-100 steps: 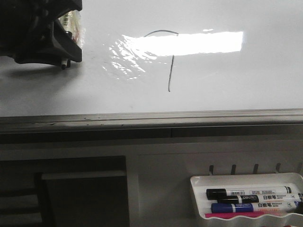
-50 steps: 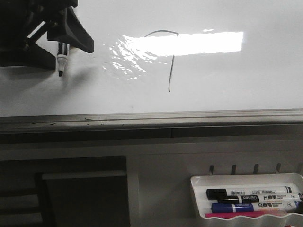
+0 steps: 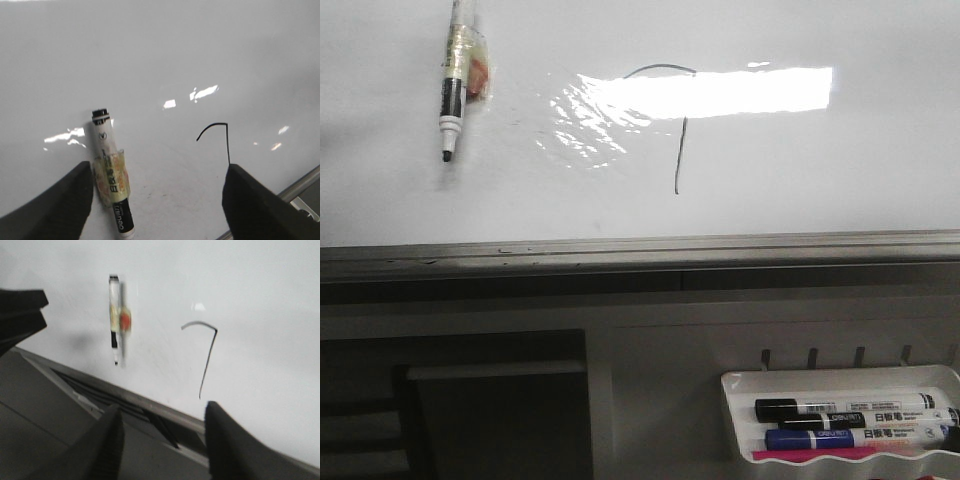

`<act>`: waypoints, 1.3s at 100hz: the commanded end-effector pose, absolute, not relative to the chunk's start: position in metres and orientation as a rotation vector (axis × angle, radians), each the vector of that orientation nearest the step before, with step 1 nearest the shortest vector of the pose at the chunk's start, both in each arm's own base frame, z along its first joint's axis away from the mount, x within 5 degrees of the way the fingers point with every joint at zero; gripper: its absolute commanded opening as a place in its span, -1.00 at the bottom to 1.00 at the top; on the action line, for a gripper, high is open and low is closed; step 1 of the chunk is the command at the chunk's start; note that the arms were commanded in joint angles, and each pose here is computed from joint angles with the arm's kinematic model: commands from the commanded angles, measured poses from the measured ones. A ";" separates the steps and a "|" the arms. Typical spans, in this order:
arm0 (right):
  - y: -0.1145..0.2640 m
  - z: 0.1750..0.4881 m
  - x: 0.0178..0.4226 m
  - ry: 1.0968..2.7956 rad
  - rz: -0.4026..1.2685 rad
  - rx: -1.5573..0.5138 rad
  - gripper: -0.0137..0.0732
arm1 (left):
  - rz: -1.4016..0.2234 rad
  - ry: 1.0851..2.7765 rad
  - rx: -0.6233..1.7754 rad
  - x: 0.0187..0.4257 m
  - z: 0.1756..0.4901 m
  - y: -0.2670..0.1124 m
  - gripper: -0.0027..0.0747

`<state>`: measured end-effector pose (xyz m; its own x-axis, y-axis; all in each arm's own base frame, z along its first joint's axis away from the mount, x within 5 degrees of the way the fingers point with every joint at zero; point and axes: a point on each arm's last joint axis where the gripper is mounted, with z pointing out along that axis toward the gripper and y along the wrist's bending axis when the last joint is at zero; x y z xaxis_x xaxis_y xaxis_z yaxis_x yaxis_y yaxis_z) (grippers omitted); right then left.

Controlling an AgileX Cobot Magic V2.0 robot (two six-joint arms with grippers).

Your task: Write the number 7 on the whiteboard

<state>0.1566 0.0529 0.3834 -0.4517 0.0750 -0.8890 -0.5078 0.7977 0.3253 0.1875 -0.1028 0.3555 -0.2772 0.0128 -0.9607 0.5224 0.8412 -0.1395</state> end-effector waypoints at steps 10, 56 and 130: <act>0.049 0.409 0.157 1.711 0.654 -0.279 -0.85 | -0.472 1.611 0.411 0.158 0.393 -0.086 -0.31; 0.035 0.327 0.079 1.478 0.383 -0.242 -0.83 | -0.420 1.401 0.185 0.082 0.331 -0.033 -0.98; 0.028 0.274 0.050 1.416 0.308 -0.167 -0.83 | -0.496 1.289 0.103 0.047 0.298 -0.015 -0.98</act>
<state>0.0494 0.0300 0.2652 0.1000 0.0890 -0.9910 -0.3293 0.9428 0.0515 0.0470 -0.0190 0.2875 0.1488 -0.2672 -0.9521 0.4309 0.8841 -0.1808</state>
